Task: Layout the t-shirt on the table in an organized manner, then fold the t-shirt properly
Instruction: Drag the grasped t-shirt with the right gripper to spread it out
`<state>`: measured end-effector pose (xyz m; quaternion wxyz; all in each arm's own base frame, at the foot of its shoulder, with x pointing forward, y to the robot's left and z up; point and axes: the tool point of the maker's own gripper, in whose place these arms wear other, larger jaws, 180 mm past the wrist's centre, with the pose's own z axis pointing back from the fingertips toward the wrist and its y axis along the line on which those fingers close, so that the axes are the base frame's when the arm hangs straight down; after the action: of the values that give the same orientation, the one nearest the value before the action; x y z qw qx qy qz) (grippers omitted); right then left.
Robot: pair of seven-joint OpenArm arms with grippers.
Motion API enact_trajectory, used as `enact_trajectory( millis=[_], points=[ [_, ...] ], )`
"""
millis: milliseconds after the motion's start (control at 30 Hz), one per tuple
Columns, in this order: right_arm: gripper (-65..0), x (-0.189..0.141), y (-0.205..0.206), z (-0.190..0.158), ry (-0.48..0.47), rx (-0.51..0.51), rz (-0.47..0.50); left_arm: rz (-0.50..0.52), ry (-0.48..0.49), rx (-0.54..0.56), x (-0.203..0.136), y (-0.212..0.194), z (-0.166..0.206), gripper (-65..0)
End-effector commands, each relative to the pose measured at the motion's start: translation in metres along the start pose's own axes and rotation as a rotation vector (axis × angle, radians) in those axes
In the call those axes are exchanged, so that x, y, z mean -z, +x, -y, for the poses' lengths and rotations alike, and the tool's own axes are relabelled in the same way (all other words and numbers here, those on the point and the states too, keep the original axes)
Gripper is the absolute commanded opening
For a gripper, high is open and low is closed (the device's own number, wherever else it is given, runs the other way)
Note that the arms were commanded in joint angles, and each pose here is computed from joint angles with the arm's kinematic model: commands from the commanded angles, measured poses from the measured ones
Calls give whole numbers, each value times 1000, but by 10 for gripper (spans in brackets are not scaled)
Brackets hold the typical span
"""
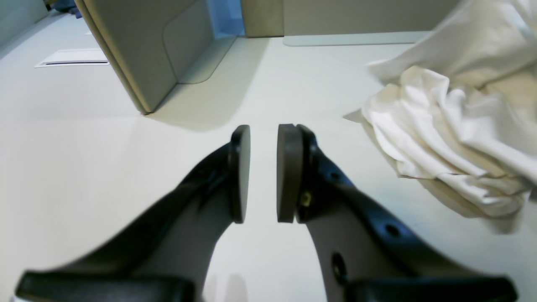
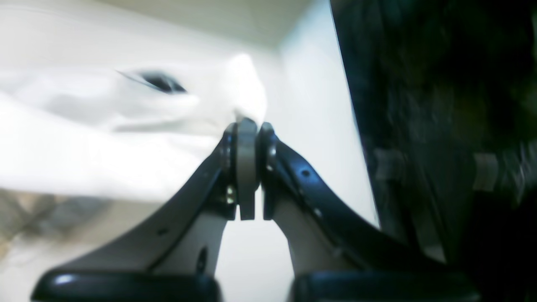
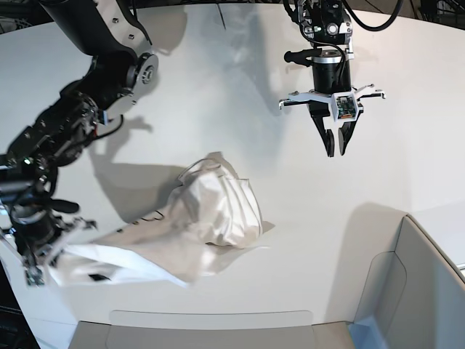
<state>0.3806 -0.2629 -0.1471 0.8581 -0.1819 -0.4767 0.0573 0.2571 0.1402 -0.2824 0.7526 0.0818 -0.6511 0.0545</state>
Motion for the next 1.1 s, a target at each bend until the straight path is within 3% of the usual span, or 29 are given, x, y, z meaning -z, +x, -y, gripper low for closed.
enact_trajectory(
  millis=[0, 200, 300, 400, 500, 633, 833, 967, 1067],
  points=[
    [-650, 3, -8, 10, 2, 3, -1, 46, 1, -3, -1, 12, 0, -522],
    [-650, 32, -129, 14, 99, -11, -320, 48, 0, -4, 0, 13, 1, -522],
    [-555, 31, -152, 11, 124, -20, -375, 17, 0, -5, 1, 8, 1, -522],
    [-425, 24, -153, 12, 107, -40, -364, -36, 0, -5, 1, -2, 1, -522],
    [-349, 12, -144, 2, 130, -64, -302, -52, 0, -5, 1, -4, 1, -522],
    [-346, -3, -138, -24, 224, -87, -214, -50, 0, -5, 1, -4, 1, -523],
    [-346, -15, -162, -76, 398, 5, -212, -49, 0, -4, 1, -3, 1, -523],
    [-346, -16, -165, -63, 351, 147, -191, -50, -1, -3, 1, -4, 1, -522],
    [-347, -10, -156, -40, 269, 178, -182, -53, -1, -3, 1, -4, 1, -522]
  ],
)
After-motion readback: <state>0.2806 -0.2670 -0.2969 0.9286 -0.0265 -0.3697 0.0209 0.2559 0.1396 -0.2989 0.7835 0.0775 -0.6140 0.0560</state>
